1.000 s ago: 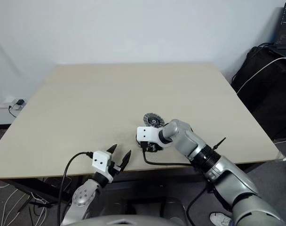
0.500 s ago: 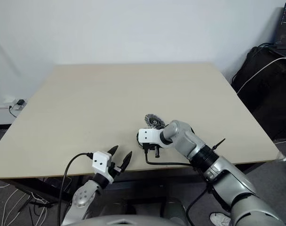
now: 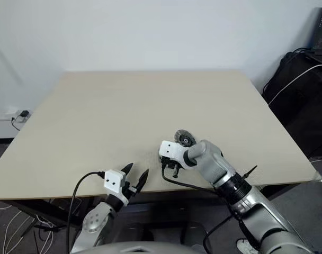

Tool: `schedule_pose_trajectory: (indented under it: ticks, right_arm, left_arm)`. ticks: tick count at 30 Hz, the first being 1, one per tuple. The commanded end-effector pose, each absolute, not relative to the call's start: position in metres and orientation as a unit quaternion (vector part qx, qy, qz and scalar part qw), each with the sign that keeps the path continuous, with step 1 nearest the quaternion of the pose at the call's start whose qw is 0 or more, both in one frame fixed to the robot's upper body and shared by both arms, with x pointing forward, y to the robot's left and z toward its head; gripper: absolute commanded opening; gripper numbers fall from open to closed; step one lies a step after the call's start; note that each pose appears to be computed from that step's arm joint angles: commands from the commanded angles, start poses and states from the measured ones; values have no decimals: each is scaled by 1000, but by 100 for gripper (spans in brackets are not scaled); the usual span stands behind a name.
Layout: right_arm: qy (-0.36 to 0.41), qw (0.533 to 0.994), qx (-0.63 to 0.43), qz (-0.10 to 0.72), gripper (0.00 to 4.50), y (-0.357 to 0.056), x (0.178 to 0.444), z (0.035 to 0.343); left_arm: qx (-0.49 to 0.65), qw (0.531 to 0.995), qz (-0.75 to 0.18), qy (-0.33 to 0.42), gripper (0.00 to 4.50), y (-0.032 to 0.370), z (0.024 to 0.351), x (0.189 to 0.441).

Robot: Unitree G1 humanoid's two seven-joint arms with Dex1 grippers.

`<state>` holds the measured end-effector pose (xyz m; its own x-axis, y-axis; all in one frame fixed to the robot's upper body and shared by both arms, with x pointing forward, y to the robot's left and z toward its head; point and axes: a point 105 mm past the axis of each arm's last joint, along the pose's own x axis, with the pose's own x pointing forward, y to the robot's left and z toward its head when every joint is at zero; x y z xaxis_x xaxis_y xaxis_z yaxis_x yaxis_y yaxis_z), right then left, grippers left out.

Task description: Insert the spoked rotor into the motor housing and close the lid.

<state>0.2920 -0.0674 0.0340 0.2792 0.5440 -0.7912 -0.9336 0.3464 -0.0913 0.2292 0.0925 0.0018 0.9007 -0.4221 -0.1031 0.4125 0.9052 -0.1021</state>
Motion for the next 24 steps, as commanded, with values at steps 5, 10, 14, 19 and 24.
schedule_pose_trajectory:
  ticks: [5, 10, 14, 19, 24]
  right_arm:
    - [339, 792, -220, 458, 4, -55, 278, 66]
    - [345, 807, -187, 442, 4, -43, 279, 71]
    - [368, 810, -179, 420, 4, -39, 285, 59]
    - [382, 815, -177, 397, 4, -35, 295, 46]
    - [385, 834, -156, 364, 4, -30, 312, 36]
  left_arm:
    - [-48, 971, -226, 55, 366, 86, 6, 233]
    - [-49, 970, -232, 57, 366, 84, 6, 234]
    - [-51, 970, -231, 58, 366, 84, 5, 233]
    - [-53, 971, -226, 59, 366, 85, 4, 232]
    - [-53, 972, -220, 59, 366, 87, 5, 231]
